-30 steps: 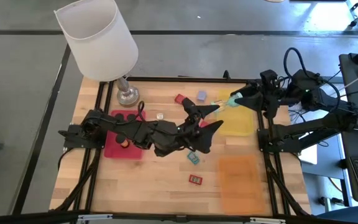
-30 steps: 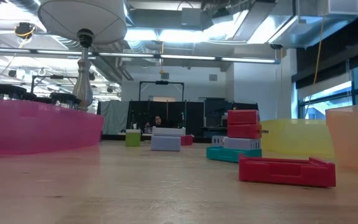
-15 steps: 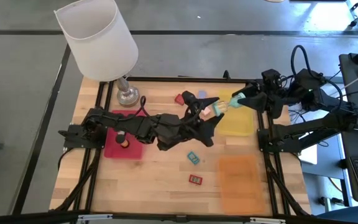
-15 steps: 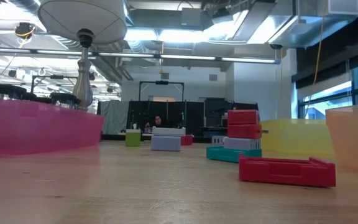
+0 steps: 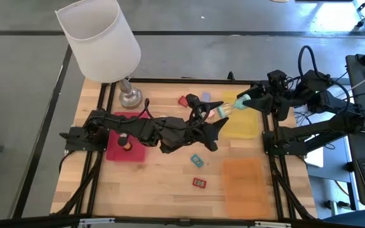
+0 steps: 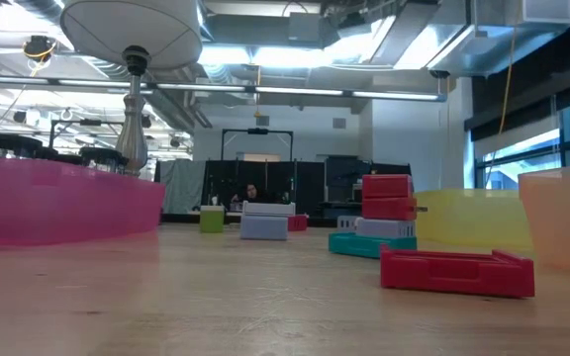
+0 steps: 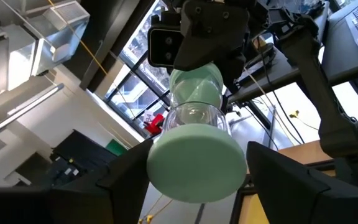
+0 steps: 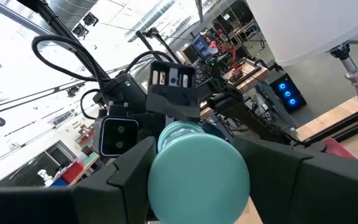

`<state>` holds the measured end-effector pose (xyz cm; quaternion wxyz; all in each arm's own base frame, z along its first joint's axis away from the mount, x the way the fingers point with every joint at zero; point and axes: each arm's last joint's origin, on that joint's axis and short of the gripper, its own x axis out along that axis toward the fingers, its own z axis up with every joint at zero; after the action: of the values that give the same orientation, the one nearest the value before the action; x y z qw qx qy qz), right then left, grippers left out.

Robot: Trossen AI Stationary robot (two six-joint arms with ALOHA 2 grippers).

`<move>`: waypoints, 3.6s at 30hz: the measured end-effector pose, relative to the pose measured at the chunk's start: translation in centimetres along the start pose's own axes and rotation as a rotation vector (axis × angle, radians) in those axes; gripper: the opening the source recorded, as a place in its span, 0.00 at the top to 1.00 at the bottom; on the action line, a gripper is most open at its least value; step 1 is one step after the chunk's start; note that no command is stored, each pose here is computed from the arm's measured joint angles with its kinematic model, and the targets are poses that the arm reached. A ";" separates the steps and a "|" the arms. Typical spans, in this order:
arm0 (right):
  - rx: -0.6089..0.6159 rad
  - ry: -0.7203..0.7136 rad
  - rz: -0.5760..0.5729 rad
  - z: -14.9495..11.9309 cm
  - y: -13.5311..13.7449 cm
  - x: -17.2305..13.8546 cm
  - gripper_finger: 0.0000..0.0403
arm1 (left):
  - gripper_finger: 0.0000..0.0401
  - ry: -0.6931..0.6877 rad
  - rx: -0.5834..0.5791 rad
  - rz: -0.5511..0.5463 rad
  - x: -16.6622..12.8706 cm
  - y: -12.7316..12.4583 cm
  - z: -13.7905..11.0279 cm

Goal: Pick & Place Office items
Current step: Put the light blue hourglass timer into the red bin

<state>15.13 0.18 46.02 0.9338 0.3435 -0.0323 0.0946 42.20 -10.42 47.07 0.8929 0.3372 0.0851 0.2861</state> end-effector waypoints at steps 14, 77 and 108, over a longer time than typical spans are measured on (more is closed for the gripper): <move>0.000 0.001 0.000 0.0 0.0 0.0 0.49 | 0.49 -0.003 -0.026 0.002 0.0 0.0 0.0; -0.244 0.233 -0.443 -1.7 -4.4 -1.1 0.14 | 0.49 1.609 -0.547 -0.310 -12.8 -1.9 -20.4; -0.207 0.365 -0.524 -3.0 -7.5 3.1 0.14 | 0.46 1.668 -0.662 -0.294 -14.1 -4.7 -27.8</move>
<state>19.66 -2.93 39.35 0.9466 0.2210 0.2157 -0.0924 23.11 -5.86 22.35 0.6202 -0.2674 0.6594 0.3303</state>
